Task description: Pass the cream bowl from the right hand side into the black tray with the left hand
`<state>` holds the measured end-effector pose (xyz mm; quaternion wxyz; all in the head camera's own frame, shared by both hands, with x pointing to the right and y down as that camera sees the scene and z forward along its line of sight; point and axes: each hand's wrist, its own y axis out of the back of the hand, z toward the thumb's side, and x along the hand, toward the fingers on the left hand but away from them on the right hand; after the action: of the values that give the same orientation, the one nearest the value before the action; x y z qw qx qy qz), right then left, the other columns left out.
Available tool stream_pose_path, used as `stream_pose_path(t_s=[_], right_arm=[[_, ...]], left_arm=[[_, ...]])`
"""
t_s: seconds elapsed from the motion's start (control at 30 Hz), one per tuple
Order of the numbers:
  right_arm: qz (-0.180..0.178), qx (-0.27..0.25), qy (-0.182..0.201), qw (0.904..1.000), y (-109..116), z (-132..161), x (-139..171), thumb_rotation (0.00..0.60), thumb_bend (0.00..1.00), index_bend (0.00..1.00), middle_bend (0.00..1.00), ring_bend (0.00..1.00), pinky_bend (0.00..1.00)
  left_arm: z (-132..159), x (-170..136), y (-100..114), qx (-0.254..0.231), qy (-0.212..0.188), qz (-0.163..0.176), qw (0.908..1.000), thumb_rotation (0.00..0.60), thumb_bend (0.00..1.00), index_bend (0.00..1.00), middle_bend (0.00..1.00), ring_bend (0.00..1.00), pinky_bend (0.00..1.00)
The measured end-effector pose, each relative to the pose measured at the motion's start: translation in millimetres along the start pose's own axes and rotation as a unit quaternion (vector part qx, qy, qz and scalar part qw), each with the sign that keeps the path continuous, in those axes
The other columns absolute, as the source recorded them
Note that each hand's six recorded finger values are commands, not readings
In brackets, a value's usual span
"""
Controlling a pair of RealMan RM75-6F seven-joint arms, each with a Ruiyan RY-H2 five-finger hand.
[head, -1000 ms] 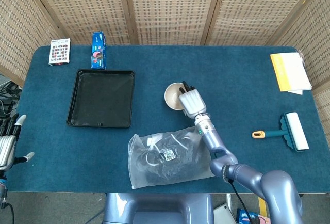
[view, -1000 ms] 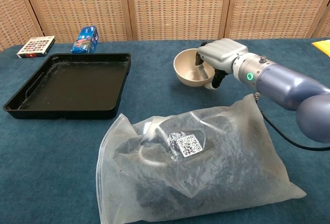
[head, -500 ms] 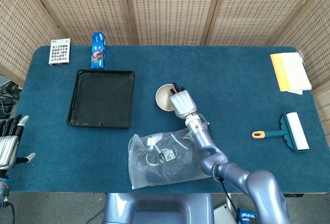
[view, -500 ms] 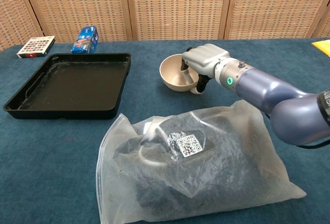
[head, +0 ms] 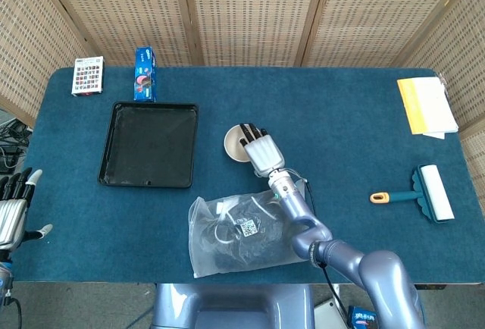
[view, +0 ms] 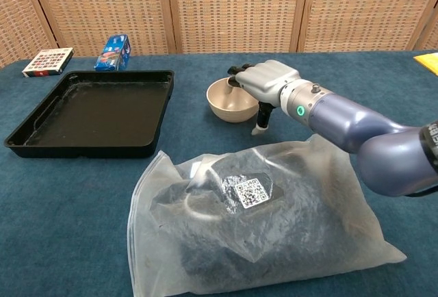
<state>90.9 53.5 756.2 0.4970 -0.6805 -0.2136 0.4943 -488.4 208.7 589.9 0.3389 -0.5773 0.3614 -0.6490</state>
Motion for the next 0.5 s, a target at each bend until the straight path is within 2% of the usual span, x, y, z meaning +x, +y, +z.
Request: stream_pose_path(t_s=[0.2, 0.37, 0.5], right_arm=[[-0.025, 0.011, -0.006, 0.9996, 17.3, -10.0, 6.6, 0.6, 0.24, 0.07, 0.0, 0.0, 0.21], [-0.048, 0.011, -0.013, 0.9987, 36.9, -22.6, 18.0, 0.6, 0.24, 0.05, 0.0, 0.0, 0.19], [-0.069, 0.004, -0.025, 0.9973, 57.9, -41.6, 38.9, 0.6, 0.22, 0.01, 0.0, 0.0, 0.17]], left_arm=[[1.0, -2.1, 3.9, -0.003, -0.003, 0.007, 1.0, 0.6, 0.0, 0.0, 0.0, 0.0, 0.0], [5.1, -4.9, 7.2, -0.004, -0.011, 0.013, 0.9998, 0.6, 0.0, 0.0, 0.0, 0.0, 0.0], [9.8, -7.9, 9.3, -0.006, -0.019, 0.016, 0.9997, 0.6, 0.0, 0.0, 0.0, 0.0, 0.0]])
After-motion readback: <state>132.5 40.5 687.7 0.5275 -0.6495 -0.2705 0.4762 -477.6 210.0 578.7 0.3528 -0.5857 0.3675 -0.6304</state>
